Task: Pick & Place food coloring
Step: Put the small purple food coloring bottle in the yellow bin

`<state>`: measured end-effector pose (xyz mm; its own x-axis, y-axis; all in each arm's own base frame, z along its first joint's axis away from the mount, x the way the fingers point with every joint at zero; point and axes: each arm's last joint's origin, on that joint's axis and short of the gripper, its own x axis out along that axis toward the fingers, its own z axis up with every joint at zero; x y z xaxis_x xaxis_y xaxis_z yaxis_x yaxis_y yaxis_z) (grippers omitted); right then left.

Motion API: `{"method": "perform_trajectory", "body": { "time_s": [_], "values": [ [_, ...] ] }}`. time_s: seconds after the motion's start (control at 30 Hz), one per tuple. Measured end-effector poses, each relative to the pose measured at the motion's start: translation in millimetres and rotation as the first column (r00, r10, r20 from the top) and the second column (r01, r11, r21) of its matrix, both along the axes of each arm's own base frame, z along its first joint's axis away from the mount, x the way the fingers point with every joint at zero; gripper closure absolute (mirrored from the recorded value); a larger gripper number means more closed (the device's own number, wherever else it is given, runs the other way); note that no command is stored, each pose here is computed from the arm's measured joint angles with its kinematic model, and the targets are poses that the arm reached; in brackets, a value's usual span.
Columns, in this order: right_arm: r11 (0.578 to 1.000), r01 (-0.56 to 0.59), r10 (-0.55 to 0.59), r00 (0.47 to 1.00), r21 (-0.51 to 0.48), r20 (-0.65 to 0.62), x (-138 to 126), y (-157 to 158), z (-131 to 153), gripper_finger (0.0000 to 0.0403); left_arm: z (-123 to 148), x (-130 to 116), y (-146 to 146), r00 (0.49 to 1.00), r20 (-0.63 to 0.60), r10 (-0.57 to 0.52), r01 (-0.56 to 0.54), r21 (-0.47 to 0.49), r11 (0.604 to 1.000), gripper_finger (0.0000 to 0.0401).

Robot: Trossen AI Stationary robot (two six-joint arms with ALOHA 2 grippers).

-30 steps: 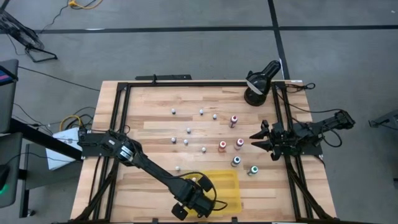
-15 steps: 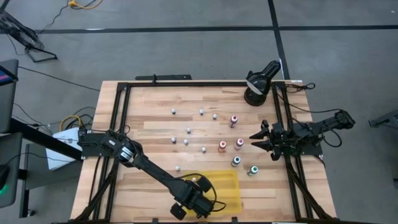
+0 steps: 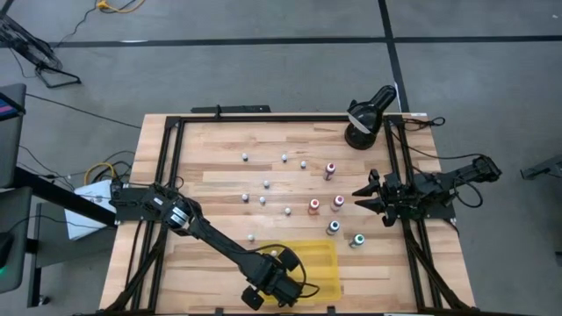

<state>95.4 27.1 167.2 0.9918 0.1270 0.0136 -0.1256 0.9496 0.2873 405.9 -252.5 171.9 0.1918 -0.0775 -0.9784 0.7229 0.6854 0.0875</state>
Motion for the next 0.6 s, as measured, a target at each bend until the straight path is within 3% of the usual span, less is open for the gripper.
{"method": "perform_trajectory", "body": {
  "time_s": [0.6],
  "values": [
    [1.000,0.000,0.000,1.000,0.000,0.000,0.0,0.0,-0.1,0.0266,-0.1,0.1,0.2,0.999,0.002,0.035,-0.035,0.001,0.999,0.0306]
  ]
}}
